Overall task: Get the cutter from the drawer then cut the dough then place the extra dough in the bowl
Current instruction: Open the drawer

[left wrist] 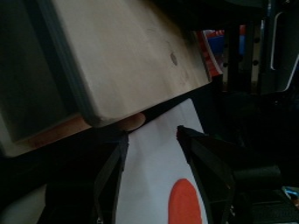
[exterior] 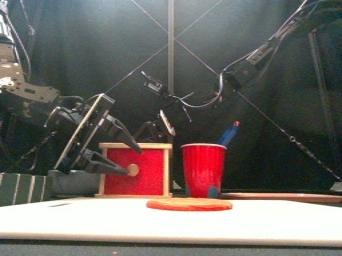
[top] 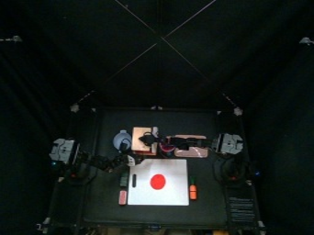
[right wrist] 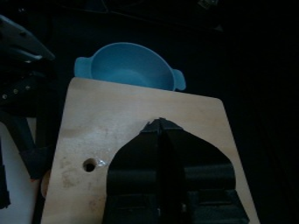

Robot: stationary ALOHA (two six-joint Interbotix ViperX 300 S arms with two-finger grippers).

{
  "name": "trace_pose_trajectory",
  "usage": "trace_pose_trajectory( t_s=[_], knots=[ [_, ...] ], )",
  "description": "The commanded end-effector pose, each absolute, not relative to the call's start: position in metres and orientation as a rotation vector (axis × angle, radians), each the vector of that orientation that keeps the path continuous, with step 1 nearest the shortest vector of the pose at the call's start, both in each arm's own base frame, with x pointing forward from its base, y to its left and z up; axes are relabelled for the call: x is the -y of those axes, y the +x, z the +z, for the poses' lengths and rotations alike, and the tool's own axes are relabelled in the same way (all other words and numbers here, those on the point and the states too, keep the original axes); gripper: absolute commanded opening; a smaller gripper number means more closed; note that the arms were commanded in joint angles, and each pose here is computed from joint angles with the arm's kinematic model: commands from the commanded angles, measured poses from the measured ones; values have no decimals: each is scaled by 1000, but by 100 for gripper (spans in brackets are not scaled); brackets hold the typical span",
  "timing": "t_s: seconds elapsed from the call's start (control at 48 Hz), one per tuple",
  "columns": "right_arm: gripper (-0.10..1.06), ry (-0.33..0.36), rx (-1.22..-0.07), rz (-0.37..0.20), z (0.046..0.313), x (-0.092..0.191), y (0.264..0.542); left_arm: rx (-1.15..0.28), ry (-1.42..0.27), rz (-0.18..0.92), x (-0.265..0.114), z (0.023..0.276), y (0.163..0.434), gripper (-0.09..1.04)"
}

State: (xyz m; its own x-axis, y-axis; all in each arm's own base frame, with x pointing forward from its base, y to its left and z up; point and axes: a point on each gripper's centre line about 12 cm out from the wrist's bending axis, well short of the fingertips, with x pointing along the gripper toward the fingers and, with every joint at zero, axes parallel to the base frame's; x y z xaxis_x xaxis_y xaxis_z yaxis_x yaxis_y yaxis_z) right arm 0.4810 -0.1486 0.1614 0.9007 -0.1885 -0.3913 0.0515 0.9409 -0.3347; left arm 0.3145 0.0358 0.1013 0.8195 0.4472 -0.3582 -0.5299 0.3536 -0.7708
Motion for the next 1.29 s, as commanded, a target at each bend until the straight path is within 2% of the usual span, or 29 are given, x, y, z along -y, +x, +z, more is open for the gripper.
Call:
trace_pose_trajectory(
  t_s=[0.021,0.417,0.667,0.979,1.292],
  knots=[
    [-4,-327,-427,-127,167,147,482,-61,-1034,639,-42,105,321,85],
    [-4,-330,-423,-114,168,140,484,-37,-1053,718,-61,98,324,84],
    [-4,-329,-424,-112,167,140,484,-34,-1038,712,-63,99,331,83],
    [-4,-329,-425,-109,166,138,485,-60,-1017,715,-62,97,327,60],
    [-4,-329,-425,-117,168,141,485,-138,-1034,663,-39,96,323,59]
  ],
)
